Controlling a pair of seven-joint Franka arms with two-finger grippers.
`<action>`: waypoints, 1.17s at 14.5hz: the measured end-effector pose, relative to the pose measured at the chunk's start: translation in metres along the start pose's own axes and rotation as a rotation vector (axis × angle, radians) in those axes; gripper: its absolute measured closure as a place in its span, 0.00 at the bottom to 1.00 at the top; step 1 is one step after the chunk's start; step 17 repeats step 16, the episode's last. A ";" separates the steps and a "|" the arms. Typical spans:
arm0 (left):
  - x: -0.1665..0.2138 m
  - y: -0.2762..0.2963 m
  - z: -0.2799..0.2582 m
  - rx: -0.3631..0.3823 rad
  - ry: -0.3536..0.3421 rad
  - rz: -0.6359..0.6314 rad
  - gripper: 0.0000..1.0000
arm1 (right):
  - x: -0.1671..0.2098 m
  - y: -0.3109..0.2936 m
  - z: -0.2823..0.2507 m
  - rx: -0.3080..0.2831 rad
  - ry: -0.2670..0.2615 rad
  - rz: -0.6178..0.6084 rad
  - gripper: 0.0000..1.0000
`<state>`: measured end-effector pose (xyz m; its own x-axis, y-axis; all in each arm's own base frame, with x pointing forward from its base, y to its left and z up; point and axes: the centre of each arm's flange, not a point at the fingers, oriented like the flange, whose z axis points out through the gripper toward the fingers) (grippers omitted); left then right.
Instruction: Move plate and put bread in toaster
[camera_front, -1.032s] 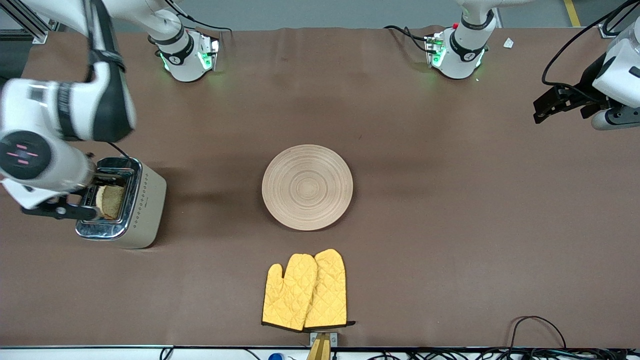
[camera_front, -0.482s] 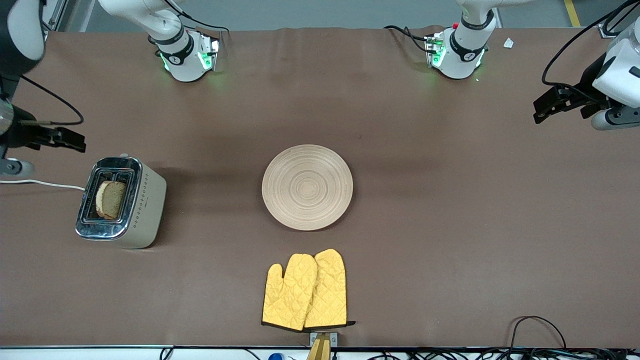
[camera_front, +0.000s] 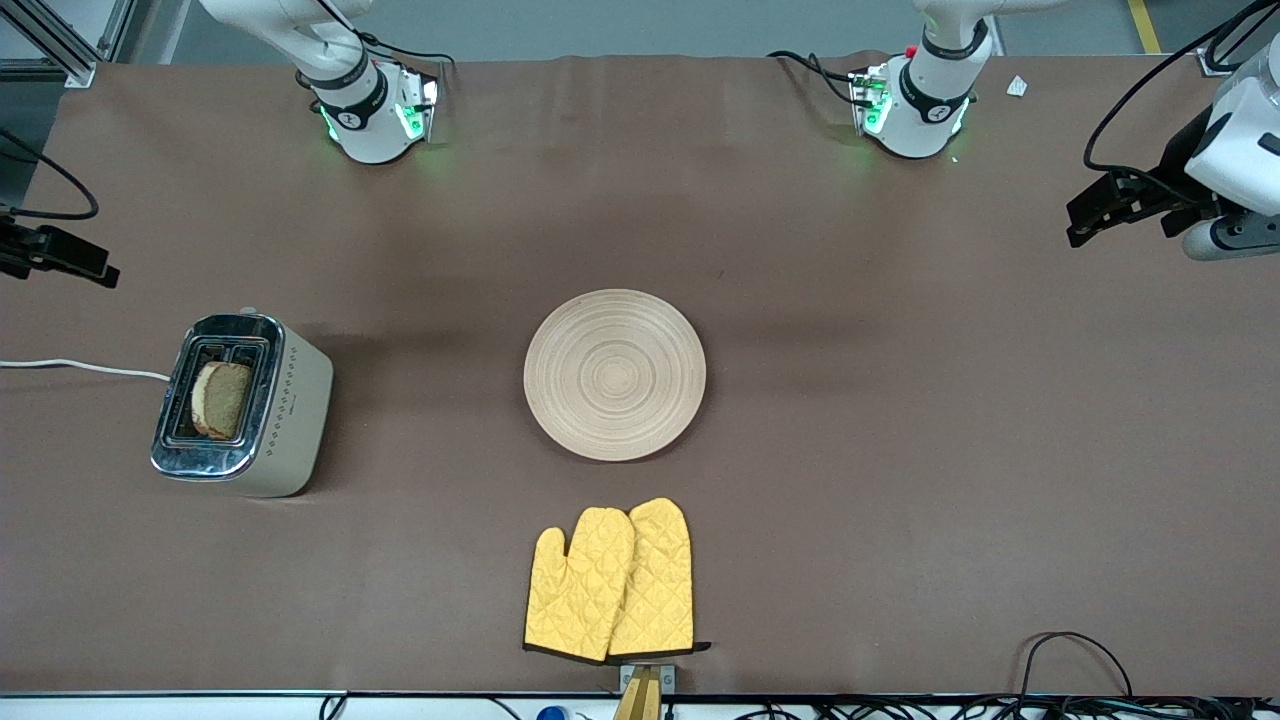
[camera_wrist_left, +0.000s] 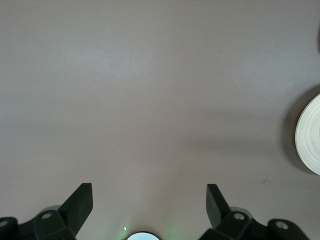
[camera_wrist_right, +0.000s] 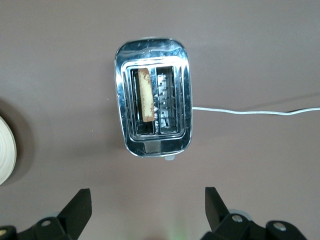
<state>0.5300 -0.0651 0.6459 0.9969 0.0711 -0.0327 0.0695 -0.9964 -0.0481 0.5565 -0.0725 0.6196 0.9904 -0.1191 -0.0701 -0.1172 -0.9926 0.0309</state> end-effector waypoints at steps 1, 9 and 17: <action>0.000 0.000 0.000 0.000 0.000 0.000 0.00 | -0.003 0.000 -0.005 0.004 0.009 -0.001 0.00; 0.003 0.000 0.002 -0.002 -0.003 0.001 0.00 | -0.033 -0.016 -0.012 0.072 0.082 -0.015 0.00; 0.003 0.001 0.002 -0.003 -0.005 0.002 0.00 | -0.043 -0.021 -0.023 0.070 0.105 -0.017 0.00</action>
